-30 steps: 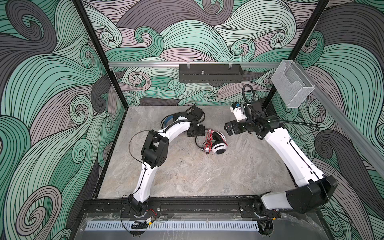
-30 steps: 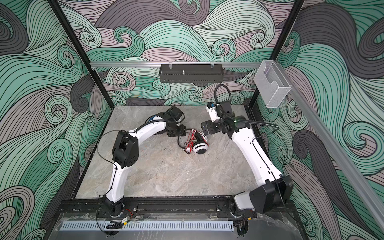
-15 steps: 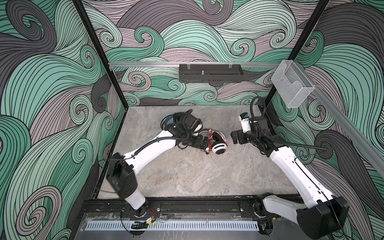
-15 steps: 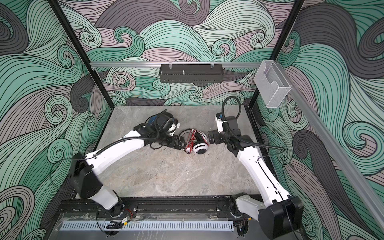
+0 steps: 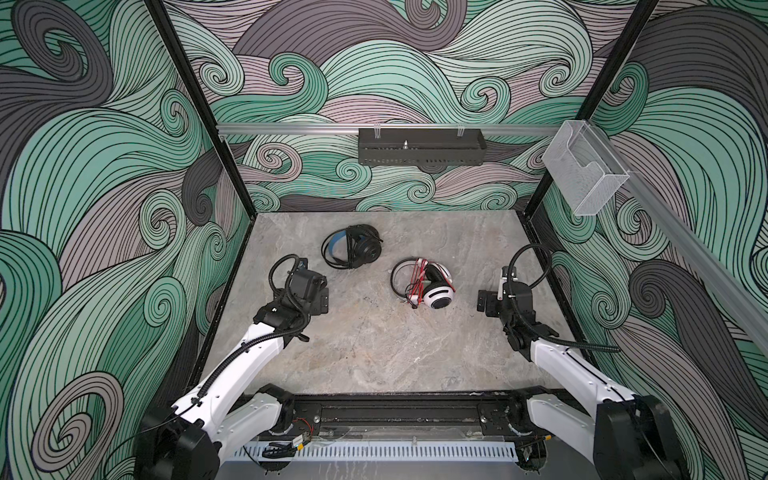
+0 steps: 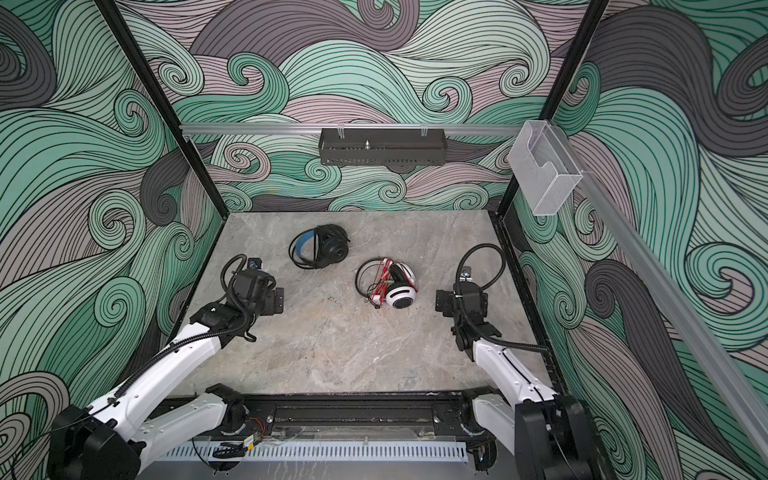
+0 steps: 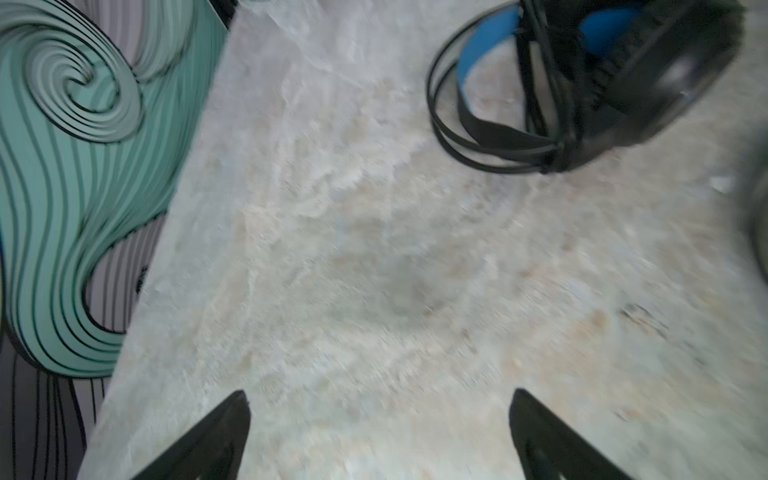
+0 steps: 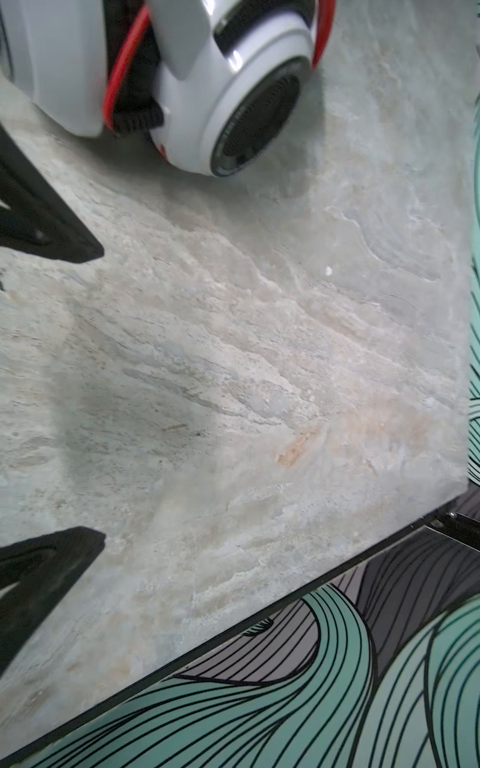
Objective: Wrap the headphones
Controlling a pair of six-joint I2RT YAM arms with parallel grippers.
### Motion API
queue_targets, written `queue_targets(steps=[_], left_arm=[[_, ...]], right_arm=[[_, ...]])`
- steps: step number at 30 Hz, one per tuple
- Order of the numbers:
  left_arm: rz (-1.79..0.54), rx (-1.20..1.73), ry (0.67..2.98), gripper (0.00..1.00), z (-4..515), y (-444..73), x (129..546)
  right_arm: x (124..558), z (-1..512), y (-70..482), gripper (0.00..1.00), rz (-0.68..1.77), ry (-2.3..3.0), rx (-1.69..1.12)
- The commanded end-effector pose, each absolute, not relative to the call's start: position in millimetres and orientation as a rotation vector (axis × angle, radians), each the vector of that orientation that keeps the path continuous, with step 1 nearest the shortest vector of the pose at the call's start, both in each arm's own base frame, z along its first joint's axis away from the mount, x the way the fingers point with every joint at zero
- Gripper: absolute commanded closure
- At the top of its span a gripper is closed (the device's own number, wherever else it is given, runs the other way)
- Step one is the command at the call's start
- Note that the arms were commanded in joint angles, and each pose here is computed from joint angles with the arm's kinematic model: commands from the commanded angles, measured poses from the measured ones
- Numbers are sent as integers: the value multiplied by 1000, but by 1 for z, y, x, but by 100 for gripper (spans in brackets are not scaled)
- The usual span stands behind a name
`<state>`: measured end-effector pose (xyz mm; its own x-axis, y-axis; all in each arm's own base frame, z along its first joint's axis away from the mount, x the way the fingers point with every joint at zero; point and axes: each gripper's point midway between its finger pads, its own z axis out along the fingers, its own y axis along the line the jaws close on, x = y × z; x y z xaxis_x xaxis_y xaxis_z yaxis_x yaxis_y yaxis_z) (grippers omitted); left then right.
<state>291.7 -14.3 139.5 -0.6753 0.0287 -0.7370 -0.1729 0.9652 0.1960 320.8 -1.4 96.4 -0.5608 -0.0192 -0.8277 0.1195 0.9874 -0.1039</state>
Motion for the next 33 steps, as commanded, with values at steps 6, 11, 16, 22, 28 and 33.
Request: queue_targets(steps=[6, 11, 16, 22, 28, 33], left_arm=[[378, -194, 1978, 1, 158, 28, 351], [297, -237, 1925, 1, 144, 34, 368], [262, -255, 1896, 1, 125, 45, 369], [215, -199, 1938, 1, 97, 40, 384], [228, -194, 1997, 2, 86, 42, 395], [222, -211, 2008, 1, 86, 43, 395]], right_arm=[[376, 117, 19, 0, -37, 1945, -12], [385, 115, 22, 0, -67, 1966, -87], [388, 106, 12, 0, -46, 1899, -66], [399, 90, 2, 0, -26, 1951, -20], [399, 91, 4, 0, -33, 1948, -30], [399, 92, 4, 0, -34, 1942, -30]])
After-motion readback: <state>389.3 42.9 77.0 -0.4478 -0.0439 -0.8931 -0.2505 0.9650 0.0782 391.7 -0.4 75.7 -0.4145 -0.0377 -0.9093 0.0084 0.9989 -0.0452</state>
